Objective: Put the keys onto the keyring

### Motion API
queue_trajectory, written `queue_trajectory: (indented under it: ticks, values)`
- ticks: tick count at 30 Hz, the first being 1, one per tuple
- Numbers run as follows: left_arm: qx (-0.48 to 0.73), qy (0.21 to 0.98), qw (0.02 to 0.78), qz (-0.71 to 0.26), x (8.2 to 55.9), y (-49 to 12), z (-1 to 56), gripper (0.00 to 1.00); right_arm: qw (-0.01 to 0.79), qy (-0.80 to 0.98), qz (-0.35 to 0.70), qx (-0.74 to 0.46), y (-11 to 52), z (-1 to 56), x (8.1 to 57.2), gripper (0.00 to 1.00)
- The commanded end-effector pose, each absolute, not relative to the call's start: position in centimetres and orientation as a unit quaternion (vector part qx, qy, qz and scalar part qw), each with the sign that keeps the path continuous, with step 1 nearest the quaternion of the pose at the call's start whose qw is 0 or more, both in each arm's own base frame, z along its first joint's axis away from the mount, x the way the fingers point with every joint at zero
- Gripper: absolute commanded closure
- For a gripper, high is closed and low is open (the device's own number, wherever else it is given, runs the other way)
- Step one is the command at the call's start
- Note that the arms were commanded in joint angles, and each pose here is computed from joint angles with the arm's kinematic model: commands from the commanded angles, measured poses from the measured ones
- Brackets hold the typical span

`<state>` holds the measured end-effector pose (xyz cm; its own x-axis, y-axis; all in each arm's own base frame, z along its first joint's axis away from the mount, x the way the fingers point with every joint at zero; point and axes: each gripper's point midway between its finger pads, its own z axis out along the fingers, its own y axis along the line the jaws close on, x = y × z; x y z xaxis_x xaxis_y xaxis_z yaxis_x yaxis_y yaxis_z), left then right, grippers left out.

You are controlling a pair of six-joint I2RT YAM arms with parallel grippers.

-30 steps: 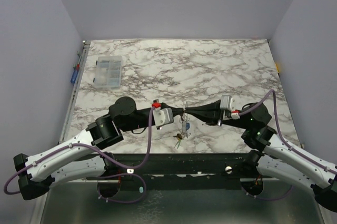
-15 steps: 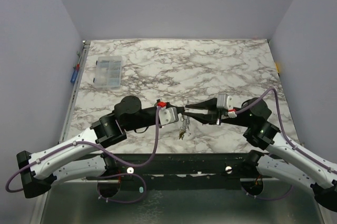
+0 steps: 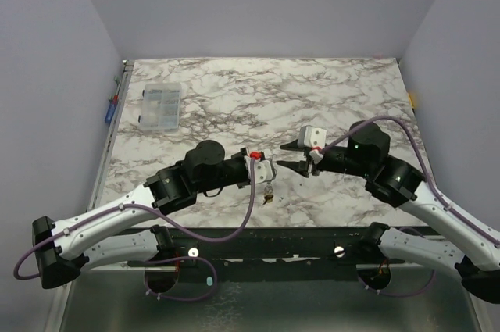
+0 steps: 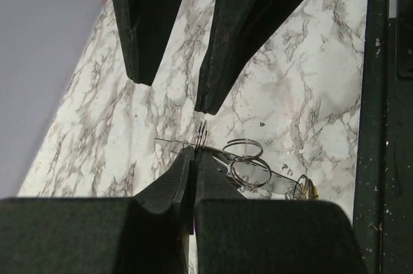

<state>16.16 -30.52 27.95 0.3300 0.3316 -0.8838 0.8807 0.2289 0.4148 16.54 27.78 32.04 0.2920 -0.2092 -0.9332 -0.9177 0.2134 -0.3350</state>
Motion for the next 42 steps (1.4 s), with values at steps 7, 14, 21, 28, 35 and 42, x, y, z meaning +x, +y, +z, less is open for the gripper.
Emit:
queue_trajectory:
  ticks: [7, 14, 21, 28, 35, 42]
  values:
    - [0.586, 0.53, 0.576, -0.209, 17.4, -31.6, 27.6, 1.0, 0.458, 0.607, 0.24, -0.604, 26.2, 25.0, 17.2, 0.55]
    - [0.593, 0.528, 0.569, -0.213, 17.3, -32.0, 27.1, 1.0, 0.465, 0.597, 0.254, -0.602, 27.2, 24.7, 17.5, 0.59]
    - [0.594, 0.527, 0.567, -0.218, 17.2, -32.1, 27.1, 1.0, 0.468, 0.588, 0.265, -0.604, 27.9, 24.6, 17.5, 0.62]
    - [0.596, 0.525, 0.565, -0.223, 17.0, -32.3, 27.2, 1.0, 0.476, 0.581, 0.277, -0.599, 28.5, 25.0, 17.4, 0.7]
    - [0.598, 0.523, 0.564, -0.227, 16.8, -32.4, 27.2, 1.0, 0.474, 0.586, 0.271, -0.599, 28.4, 24.2, 17.6, 0.77]
    - [0.6, 0.52, 0.562, -0.232, 16.7, -32.5, 27.2, 1.0, 0.473, 0.585, 0.271, -0.6, 28.5, 23.4, 17.6, 0.99]
